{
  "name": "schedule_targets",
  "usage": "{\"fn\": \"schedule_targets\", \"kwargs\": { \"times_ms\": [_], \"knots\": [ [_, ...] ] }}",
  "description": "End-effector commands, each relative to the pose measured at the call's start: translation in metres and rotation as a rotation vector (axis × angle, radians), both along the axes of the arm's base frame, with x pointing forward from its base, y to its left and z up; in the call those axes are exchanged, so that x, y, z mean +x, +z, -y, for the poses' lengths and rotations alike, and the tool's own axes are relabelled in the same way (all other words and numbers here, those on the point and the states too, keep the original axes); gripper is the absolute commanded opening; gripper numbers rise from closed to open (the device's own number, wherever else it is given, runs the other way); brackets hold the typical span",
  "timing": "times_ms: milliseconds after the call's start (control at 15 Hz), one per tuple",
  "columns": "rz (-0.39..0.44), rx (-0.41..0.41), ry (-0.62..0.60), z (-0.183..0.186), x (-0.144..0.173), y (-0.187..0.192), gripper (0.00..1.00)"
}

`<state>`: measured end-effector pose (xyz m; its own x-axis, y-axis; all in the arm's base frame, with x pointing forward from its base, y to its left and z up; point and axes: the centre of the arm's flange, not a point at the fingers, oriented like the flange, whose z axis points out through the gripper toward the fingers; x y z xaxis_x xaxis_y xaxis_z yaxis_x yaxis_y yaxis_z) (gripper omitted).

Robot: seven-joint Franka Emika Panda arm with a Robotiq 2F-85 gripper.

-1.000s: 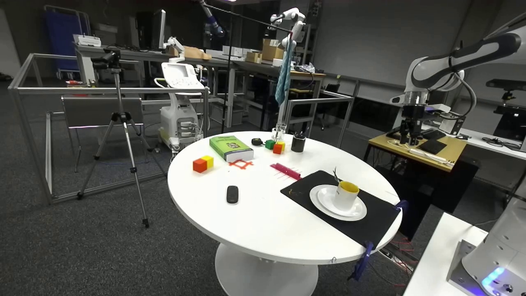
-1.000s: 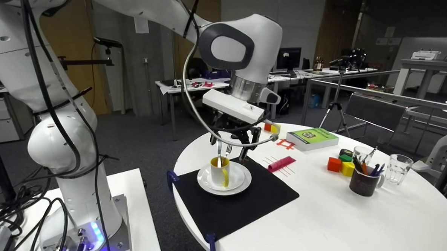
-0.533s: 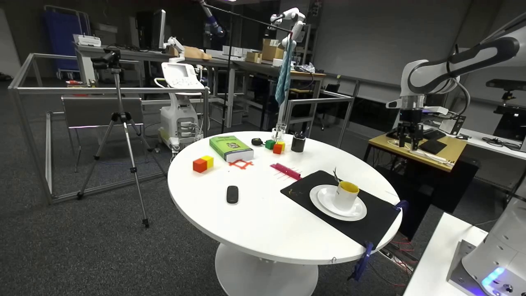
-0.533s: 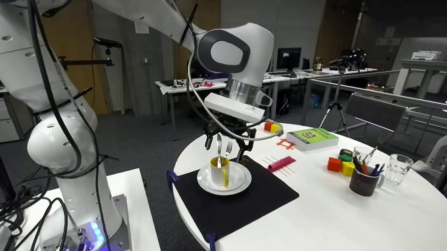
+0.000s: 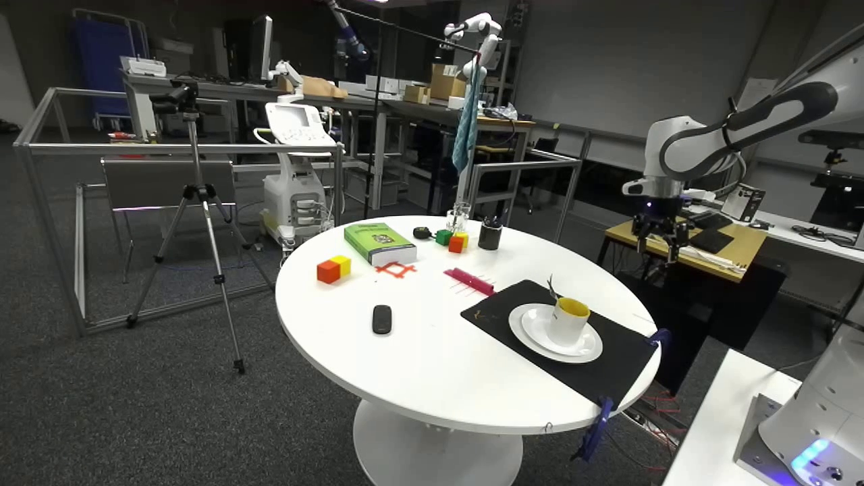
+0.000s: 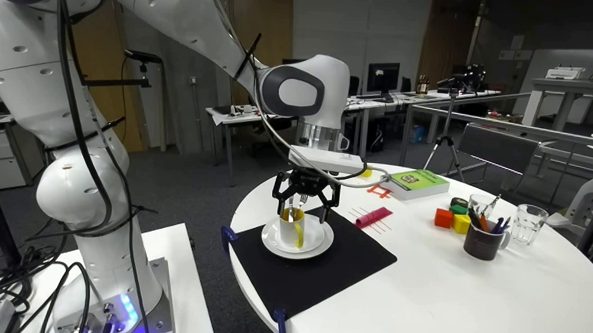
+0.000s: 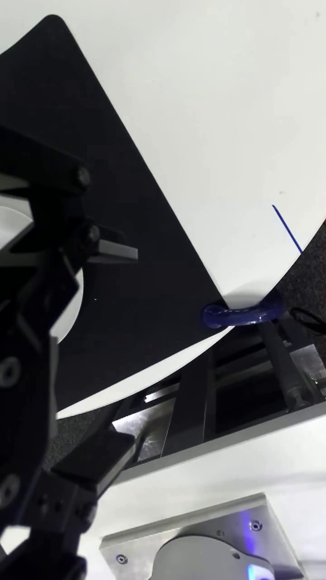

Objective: Remove the cup from the plate

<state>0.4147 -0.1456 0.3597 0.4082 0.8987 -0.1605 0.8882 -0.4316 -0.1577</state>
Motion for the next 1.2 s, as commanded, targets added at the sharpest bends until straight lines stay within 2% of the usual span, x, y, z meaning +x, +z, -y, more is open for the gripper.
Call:
{"fn": "schedule_targets", "kwargs": {
  "times_ms": [0,133,200,333,533,867,1133],
  "knots": [
    [-0.001,0.0,-0.001,0.0,0.0,-0.001,1.0],
    [-0.001,0.0,-0.001,0.0,0.0,-0.001,1.0],
    [0.015,-0.028,-0.052,-0.001,0.002,-0.001,1.0],
    [0.104,-0.057,-0.154,-0.007,0.004,-0.007,1.0],
    [0.269,-0.076,-0.186,-0.018,0.008,-0.017,1.0],
    [0.469,-0.035,-0.267,-0.035,0.002,-0.036,1.0],
    [0.542,0.076,-0.191,-0.038,0.0,-0.043,1.0]
  ]
}}
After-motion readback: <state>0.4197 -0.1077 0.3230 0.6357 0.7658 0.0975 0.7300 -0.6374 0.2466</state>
